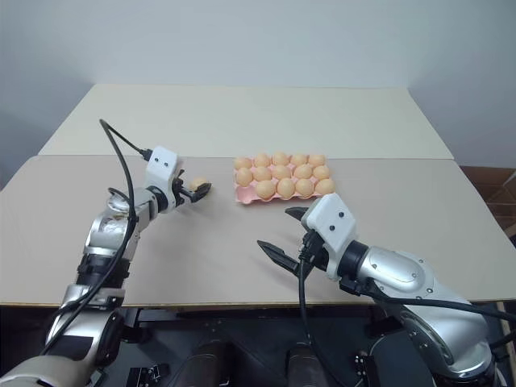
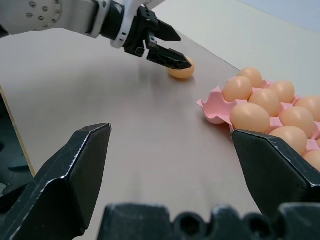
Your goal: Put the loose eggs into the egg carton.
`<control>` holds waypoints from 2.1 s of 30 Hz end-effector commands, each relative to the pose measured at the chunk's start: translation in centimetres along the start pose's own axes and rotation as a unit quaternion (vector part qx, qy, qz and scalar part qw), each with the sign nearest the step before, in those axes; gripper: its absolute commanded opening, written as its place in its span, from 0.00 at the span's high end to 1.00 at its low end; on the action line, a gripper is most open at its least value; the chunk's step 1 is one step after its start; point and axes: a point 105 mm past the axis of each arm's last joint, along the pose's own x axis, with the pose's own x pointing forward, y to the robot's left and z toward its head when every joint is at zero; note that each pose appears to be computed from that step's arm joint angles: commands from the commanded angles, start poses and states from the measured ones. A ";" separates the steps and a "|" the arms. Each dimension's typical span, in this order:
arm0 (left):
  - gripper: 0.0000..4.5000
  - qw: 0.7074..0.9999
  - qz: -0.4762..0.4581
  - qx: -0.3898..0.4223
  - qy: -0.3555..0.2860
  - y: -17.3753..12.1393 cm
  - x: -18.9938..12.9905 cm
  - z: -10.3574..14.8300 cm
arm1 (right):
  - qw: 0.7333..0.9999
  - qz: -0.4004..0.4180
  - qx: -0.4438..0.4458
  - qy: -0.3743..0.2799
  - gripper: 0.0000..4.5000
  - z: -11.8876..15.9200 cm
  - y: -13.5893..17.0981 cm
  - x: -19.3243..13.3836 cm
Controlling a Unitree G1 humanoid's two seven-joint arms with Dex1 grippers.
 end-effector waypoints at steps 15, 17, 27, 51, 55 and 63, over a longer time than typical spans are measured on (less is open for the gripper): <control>0.59 1.000 -0.011 0.002 0.000 -0.6 2.9 0.2 | 1.000 -0.001 -0.022 -0.010 0.00 0.9 0.1 -0.2; 0.61 1.000 -0.009 0.000 -0.008 -0.6 2.7 0.4 | 1.000 -0.001 -0.022 -0.010 0.00 0.9 0.1 -0.2; 0.62 0.984 -0.116 0.066 -0.119 -6.5 -0.3 6.5 | 1.000 -0.012 -0.016 0.000 0.00 0.7 -0.2 -0.7; 0.62 0.979 -0.163 0.104 -0.063 -10.3 1.4 3.0 | 0.999 -0.031 -0.013 0.009 0.00 0.3 -0.3 -0.8; 0.40 0.980 -0.156 0.105 -0.065 -10.2 1.5 3.0 | 0.999 -0.031 -0.013 0.009 0.00 0.3 -0.3 -0.8; 0.00 0.980 -0.124 0.106 -0.110 -9.1 0.6 5.7 | 0.999 -0.030 -0.014 0.012 0.00 0.2 -0.4 -0.9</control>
